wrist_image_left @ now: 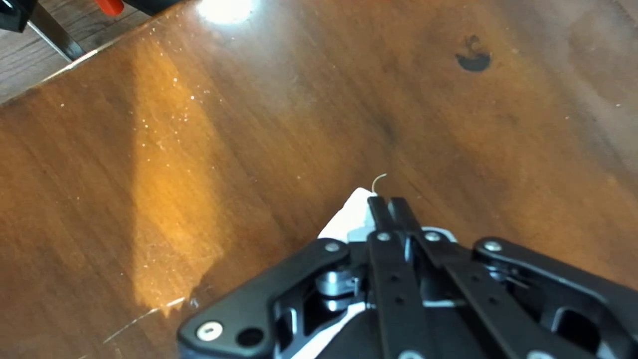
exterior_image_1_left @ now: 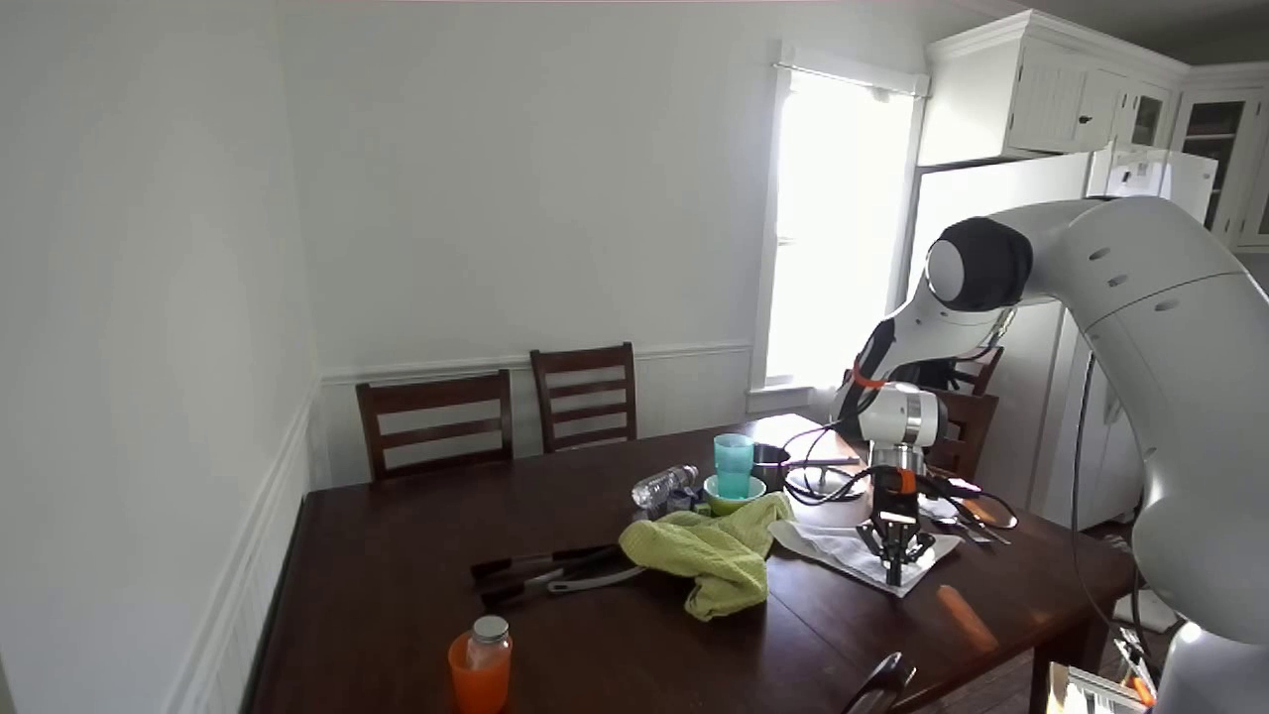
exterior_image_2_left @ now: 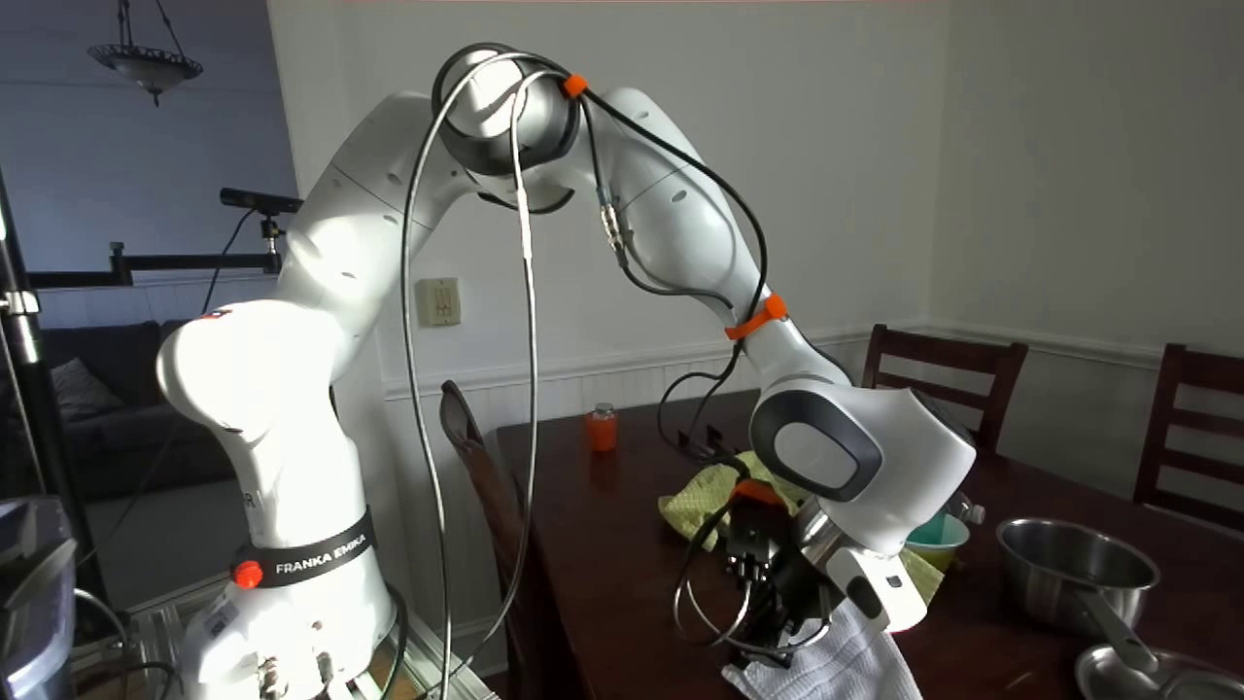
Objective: Unfold the white napkin
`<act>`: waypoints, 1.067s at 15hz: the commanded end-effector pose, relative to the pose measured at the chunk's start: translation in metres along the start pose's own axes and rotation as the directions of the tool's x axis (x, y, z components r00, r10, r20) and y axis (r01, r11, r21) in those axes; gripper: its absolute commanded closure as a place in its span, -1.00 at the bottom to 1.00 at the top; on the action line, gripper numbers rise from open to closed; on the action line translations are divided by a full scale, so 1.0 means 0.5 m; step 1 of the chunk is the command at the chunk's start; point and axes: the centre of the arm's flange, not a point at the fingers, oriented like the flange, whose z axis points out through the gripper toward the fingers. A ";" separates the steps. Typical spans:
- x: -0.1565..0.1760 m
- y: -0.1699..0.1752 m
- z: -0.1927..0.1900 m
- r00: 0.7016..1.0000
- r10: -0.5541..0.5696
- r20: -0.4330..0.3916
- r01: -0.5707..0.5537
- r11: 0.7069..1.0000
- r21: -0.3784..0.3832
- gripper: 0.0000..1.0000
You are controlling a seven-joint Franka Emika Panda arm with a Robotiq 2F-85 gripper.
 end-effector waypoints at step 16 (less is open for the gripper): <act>0.086 0.004 -0.188 0.937 0.057 -0.345 -0.012 0.991 0.133 0.98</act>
